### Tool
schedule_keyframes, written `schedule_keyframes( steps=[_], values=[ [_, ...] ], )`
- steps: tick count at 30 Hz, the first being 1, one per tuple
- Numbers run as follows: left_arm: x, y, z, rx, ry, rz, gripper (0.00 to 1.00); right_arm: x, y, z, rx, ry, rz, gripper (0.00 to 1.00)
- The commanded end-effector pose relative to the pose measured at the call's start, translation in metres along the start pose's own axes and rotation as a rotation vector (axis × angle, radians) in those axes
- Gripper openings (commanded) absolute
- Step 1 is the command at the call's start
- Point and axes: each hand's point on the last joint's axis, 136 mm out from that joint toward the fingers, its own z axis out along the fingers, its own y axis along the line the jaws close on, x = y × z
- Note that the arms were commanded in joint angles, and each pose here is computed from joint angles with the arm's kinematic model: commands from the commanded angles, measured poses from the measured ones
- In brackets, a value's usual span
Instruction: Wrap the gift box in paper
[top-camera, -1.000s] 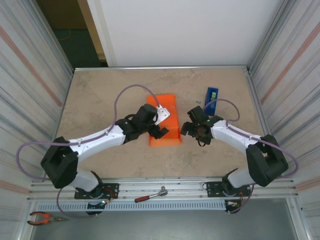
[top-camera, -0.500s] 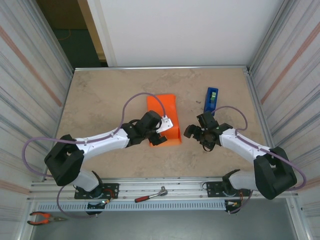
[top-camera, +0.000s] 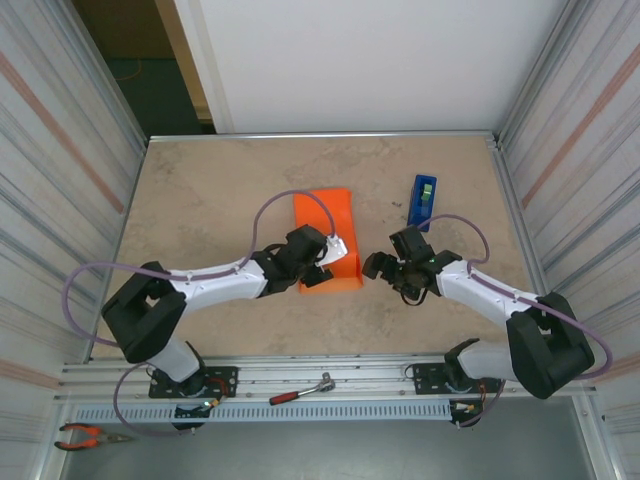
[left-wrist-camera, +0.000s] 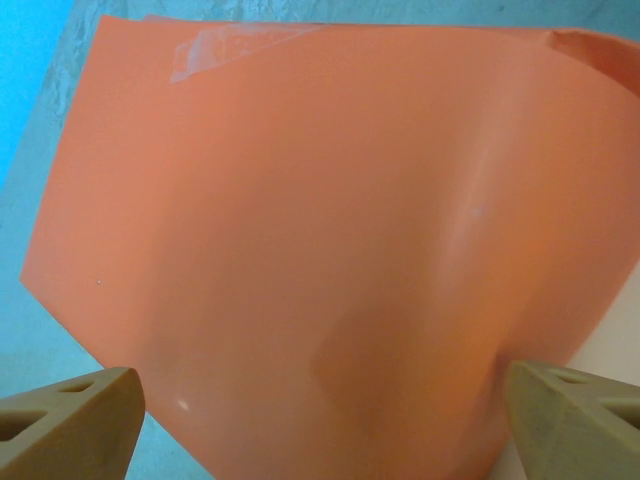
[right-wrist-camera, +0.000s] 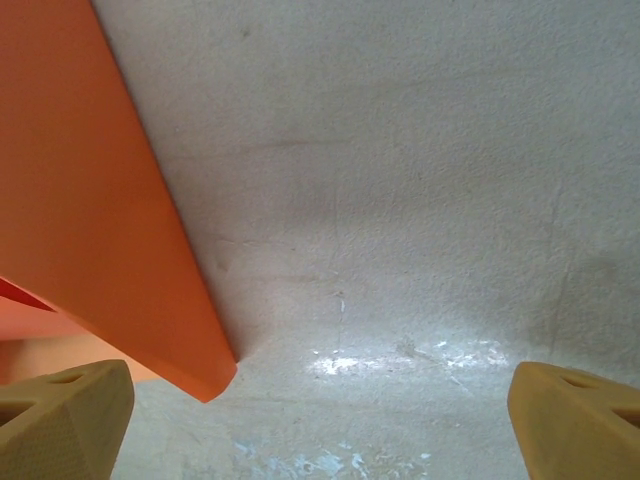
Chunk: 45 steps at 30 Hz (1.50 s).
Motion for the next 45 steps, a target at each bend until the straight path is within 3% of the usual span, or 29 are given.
schedule_keyframes(
  steps=[1, 18, 22, 38, 45],
  values=[
    [0.003, 0.001, 0.007, -0.056, 0.015, 0.04, 0.91, 0.001, -0.003, 0.005, -0.008, 0.024, 0.041, 0.9],
    [0.013, -0.008, 0.023, -0.137, 0.075, 0.124, 0.84, -0.008, 0.006, 0.024, -0.038, 0.062, 0.095, 0.33],
    [0.014, -0.011, 0.024, -0.131, 0.08, 0.129, 0.81, -0.007, 0.01, 0.031, -0.055, 0.078, 0.104, 0.25],
    [0.021, -0.025, 0.031, -0.103, 0.102, 0.157, 0.79, 0.003, 0.028, 0.048, -0.089, 0.118, 0.085, 0.14],
    [0.022, -0.028, 0.033, -0.097, 0.107, 0.159, 0.78, -0.003, 0.021, 0.031, -0.059, 0.059, 0.08, 0.13]
  ],
)
